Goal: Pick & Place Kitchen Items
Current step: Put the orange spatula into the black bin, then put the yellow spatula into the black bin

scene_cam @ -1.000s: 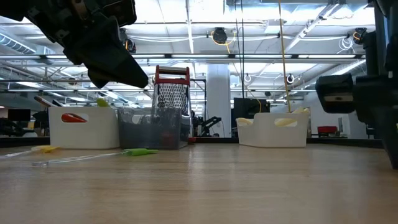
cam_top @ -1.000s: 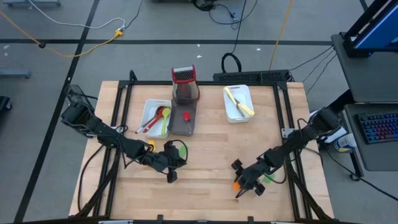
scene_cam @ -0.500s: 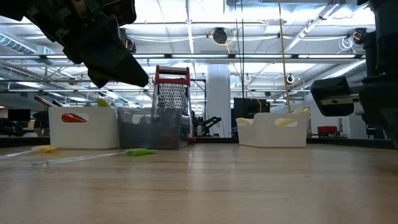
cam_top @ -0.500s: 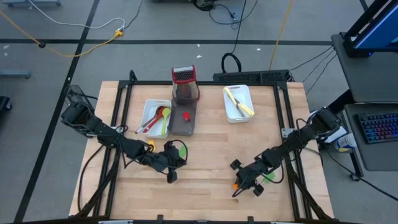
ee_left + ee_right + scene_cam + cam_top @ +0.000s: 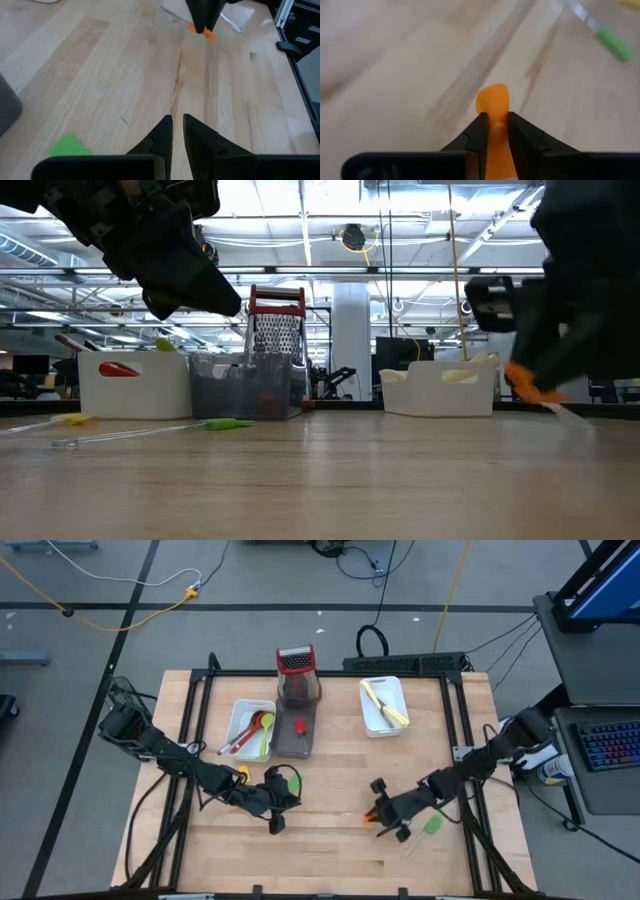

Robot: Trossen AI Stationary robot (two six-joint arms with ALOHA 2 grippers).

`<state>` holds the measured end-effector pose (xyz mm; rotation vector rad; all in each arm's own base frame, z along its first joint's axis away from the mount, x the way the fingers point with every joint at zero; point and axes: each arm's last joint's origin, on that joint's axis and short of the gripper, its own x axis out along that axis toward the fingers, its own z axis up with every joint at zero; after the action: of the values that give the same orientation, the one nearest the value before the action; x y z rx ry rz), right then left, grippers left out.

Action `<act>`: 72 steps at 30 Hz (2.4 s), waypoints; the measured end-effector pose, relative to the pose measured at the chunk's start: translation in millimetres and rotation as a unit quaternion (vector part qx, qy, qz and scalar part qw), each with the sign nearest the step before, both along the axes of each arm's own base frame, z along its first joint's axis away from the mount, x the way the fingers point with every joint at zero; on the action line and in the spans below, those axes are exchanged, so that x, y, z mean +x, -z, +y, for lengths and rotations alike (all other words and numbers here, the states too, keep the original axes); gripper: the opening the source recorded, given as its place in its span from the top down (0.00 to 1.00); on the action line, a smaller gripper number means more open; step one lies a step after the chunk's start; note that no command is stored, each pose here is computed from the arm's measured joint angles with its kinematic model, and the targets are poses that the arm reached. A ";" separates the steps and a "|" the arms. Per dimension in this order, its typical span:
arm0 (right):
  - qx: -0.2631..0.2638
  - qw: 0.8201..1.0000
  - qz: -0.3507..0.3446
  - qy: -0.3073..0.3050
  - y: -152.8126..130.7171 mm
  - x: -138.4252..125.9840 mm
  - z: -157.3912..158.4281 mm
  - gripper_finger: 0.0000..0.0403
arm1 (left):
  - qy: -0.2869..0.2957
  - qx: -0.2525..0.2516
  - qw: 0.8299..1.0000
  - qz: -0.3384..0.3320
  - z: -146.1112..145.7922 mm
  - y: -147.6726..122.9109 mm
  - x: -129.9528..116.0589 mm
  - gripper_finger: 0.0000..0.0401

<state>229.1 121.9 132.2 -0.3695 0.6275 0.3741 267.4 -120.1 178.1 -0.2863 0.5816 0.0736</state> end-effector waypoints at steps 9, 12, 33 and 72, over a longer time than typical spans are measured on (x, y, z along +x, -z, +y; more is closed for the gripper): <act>-0.020 0.983 -0.178 0.037 -32.2 28.1 -27.9 0.87 | 0.003 0.004 1.000 0.000 0.0 0.0 0.0 0.88; -0.042 0.971 -0.232 0.048 -41.2 35.7 -39.8 0.87 | 0.006 0.003 1.000 0.002 -0.1 0.2 -0.1 0.88; -0.166 0.909 -0.381 -0.017 -82.5 152.1 -97.6 0.87 | 0.095 0.048 0.983 -0.150 23.6 -96.2 -50.6 0.88; -0.069 0.960 -0.261 0.074 -16.4 196.7 -192.8 0.54 | 0.059 -0.008 0.995 -0.079 31.8 -91.9 -67.4 0.88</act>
<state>425.8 -70.9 148.6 -0.5285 0.1611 0.0782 199.9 -88.3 270.0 -0.2694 0.4412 -0.0681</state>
